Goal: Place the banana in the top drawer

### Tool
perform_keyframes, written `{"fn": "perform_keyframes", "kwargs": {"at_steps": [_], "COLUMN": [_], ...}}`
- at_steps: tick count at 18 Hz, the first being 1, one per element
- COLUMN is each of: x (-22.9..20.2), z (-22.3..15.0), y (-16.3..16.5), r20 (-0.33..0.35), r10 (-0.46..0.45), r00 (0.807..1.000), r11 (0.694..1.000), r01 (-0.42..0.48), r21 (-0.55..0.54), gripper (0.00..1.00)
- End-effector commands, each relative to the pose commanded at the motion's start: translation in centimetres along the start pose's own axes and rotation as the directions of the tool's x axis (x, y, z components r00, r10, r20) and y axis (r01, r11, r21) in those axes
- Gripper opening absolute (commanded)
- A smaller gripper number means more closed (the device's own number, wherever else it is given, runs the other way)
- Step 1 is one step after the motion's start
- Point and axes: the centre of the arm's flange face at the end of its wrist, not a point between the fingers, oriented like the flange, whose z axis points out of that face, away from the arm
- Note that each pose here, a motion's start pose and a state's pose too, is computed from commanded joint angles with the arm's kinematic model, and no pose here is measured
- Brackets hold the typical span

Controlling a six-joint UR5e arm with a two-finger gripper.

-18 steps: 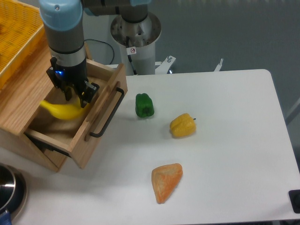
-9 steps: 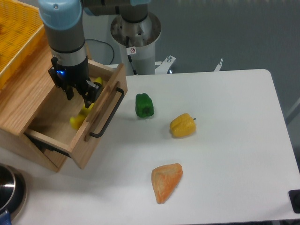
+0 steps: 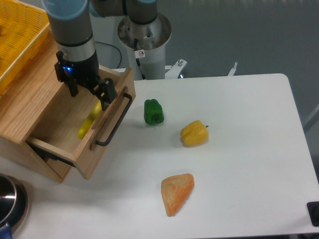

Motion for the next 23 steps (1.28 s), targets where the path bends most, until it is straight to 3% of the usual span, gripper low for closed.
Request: {"fn": "perform_keyframes", "kwargs": {"at_steps": [9, 14, 19, 23], "x": [-9.8, -17.4, -22.3, -23.9], "z": [0.2, 3.7, 7.9, 10.5], "y": [5.0, 8.4, 10.9, 11.7], "r20": [0.027, -0.009, -0.096, -0.131], "r10": [0.118, 0.182, 0.361, 0.393], "r00": [0.993, 0.983, 0.928, 0.91], "r11": [0.993, 0.981, 0.925, 0.901], "r01": [-0.118, -0.182, -0.369, -0.41], "r21": [-0.021, -0.069, -0.088, -0.142], "gripper": [1.0, 1.0, 1.0, 1.0]}}
